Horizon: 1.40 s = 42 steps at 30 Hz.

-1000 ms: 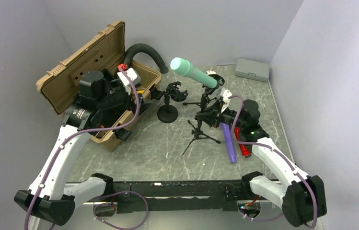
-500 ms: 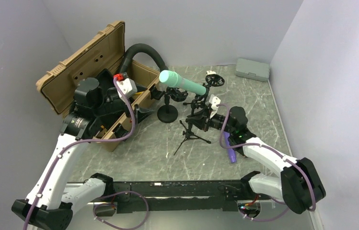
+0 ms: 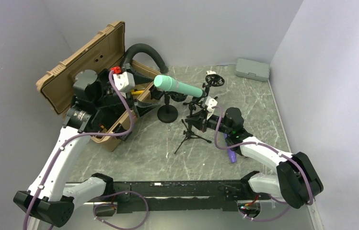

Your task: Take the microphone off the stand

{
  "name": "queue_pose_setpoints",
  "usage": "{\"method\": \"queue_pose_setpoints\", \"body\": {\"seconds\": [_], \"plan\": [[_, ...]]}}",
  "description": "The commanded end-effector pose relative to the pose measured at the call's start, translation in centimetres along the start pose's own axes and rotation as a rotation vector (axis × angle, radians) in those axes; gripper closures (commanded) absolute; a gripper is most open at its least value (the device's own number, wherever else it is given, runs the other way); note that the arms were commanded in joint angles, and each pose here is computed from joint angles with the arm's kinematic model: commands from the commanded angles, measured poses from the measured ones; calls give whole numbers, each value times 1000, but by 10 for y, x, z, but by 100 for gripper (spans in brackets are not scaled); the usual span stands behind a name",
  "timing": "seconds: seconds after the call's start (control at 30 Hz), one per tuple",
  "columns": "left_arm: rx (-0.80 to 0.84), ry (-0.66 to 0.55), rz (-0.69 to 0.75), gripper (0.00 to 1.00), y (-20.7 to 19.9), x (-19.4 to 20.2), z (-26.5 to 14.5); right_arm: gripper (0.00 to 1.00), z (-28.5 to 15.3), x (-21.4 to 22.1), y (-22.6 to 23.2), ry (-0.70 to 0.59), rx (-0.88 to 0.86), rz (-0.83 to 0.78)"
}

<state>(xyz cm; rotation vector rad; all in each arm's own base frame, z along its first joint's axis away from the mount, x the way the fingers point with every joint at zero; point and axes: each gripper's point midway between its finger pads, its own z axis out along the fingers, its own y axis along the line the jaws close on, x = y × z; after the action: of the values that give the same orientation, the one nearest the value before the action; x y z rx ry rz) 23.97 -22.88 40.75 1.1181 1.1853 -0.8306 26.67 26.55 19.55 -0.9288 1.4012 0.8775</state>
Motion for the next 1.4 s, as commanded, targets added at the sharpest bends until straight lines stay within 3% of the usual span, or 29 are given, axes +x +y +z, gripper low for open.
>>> {"method": "queue_pose_setpoints", "body": {"seconds": [0.0, 0.43, 1.07, 1.37], "plan": [[60, -84, 64, 1, -12, -34, -1, 100, 6, -29, -6, -91, 6, -85], [142, -366, 86, 1, -10, -30, 38, 100, 5, -30, -10, -76, -20, -54], [286, -474, -1, 4, -19, -48, 83, 100, 3, -7, -14, -13, -14, -21], [319, -470, -27, 22, -21, -46, 92, 100, 2, -3, -17, -2, -7, -21]]}}
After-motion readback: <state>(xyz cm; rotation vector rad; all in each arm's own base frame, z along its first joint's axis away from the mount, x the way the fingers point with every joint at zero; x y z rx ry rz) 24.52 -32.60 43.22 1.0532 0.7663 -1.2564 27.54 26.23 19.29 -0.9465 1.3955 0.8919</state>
